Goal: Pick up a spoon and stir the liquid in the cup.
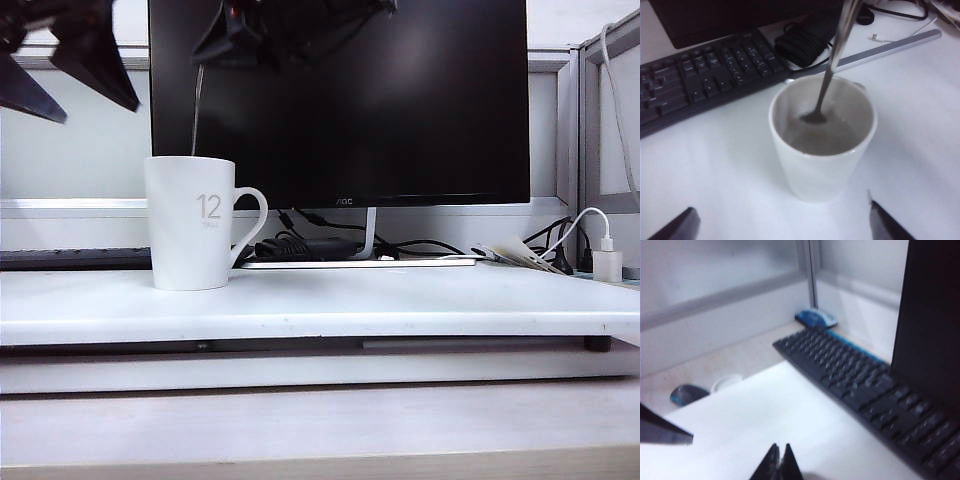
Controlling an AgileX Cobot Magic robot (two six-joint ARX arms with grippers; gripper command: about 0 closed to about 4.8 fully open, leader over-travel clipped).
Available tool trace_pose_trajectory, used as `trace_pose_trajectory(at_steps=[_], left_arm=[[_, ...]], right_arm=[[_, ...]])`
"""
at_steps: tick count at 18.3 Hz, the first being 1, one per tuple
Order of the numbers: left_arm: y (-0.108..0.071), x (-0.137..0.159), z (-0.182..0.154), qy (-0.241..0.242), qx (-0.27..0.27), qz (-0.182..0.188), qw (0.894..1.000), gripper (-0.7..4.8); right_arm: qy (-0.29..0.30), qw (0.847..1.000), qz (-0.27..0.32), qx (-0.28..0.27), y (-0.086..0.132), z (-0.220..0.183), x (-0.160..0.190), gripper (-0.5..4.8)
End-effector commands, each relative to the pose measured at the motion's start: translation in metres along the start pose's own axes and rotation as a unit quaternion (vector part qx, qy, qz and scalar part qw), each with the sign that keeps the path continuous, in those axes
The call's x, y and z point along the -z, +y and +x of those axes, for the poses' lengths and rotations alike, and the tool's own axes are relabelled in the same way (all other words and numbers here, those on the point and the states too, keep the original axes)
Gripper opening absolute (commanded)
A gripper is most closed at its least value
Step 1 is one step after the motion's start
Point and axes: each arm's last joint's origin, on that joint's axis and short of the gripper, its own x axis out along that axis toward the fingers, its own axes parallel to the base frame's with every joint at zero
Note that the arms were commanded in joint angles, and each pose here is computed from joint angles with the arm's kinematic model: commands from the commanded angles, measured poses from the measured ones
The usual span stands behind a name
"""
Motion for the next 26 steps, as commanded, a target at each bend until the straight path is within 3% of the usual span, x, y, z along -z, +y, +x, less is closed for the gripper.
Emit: trace_pose_trajectory(at_steps=[1, 4, 8, 12, 14, 17, 18, 20, 23, 26], left_arm=[[0.0, -0.001, 0.002, -0.005, 0.002, 0.0, 1.0, 4.79], [0.0, -0.001, 0.002, -0.006, 0.002, 0.0, 1.0, 4.79], [0.0, -0.001, 0.002, -0.006, 0.0, 0.0, 1.0, 4.79], [0.0, -0.001, 0.001, -0.006, -0.002, 0.0, 1.0, 4.79], [0.0, -0.001, 0.001, -0.004, -0.001, 0.0, 1.0, 4.79], [0.0, 0.0, 0.001, 0.002, -0.001, 0.0, 1.0, 4.79], [0.0, 0.001, 0.001, 0.006, -0.001, 0.0, 1.0, 4.79], [0.0, 0.002, 0.001, 0.014, -0.001, -0.001, 1.0, 4.79], [0.0, 0.003, 0.001, 0.016, -0.001, -0.001, 1.0, 4.79], [0.0, 0.003, 0.001, 0.016, -0.002, -0.001, 1.0, 4.79]], right_arm=[[0.013, 1.0, 0.009, -0.012, 0.0, 0.002, 0.003, -0.01], [0.016, 1.0, 0.011, -0.017, -0.005, 0.008, 0.009, -0.01], [0.002, 0.998, 0.003, -0.067, -0.006, 0.015, 0.009, -0.01], [0.033, 0.994, 0.021, -0.106, -0.004, 0.014, 0.016, -0.01], [0.062, 0.993, 0.024, -0.093, -0.007, 0.012, 0.022, -0.01], [0.091, 0.996, 0.006, -0.011, -0.011, 0.012, 0.028, -0.01], [0.088, 0.996, -0.004, 0.02, -0.013, 0.012, 0.027, -0.01], [0.06, 0.997, -0.023, 0.031, -0.014, 0.013, 0.021, -0.01], [0.01, 0.998, -0.044, -0.035, -0.01, 0.014, 0.011, -0.01], [0.033, 0.996, -0.029, -0.073, -0.008, 0.013, 0.016, -0.01]])
